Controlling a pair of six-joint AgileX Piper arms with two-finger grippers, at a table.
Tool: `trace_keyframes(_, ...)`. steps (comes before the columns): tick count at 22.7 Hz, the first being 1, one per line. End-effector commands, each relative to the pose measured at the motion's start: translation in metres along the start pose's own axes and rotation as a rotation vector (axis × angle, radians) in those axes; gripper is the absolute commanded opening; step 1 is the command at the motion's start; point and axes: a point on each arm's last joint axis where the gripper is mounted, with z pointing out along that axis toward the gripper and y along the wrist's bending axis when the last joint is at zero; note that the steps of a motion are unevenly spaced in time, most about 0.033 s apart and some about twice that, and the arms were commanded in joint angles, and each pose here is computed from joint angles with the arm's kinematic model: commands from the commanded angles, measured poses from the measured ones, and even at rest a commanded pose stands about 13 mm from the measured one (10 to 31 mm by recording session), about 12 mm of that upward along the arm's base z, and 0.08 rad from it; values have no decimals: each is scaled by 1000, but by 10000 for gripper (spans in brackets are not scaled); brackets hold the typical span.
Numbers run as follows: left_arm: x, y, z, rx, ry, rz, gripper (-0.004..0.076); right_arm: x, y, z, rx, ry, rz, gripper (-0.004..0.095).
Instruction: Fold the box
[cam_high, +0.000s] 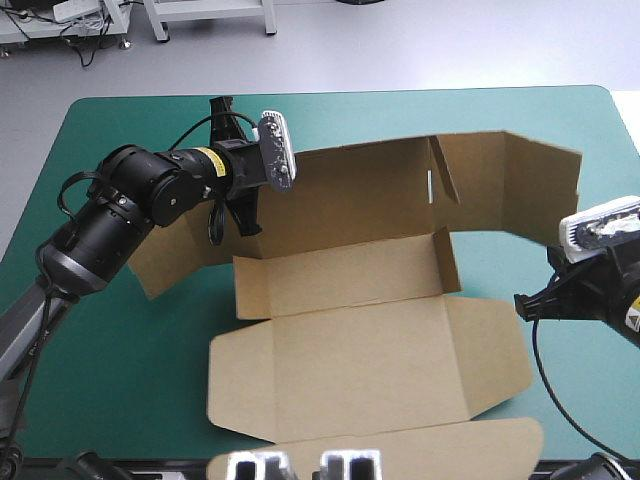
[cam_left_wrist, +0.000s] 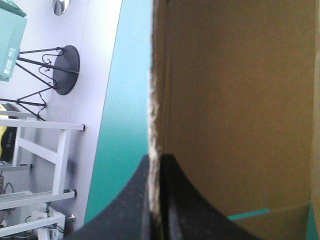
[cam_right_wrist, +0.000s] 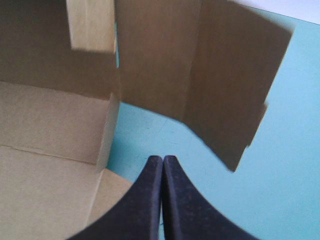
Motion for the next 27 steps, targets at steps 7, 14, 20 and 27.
trace_keyframes(7,-14,12,-26,-159,-21,87,-9,-45,0,5,16,-117,8,-19)
trace_keyframes(14,-17,12,-23,-206,-35,86,-9,-83,5,31,35,-73,-10,-19)
trace_keyframes(20,0,-20,14,-175,1,104,-9,-127,13,57,15,1,-101,-19)
trace_keyframes(27,13,-41,10,-294,-75,167,-9,-165,-3,127,-184,95,13,-19)
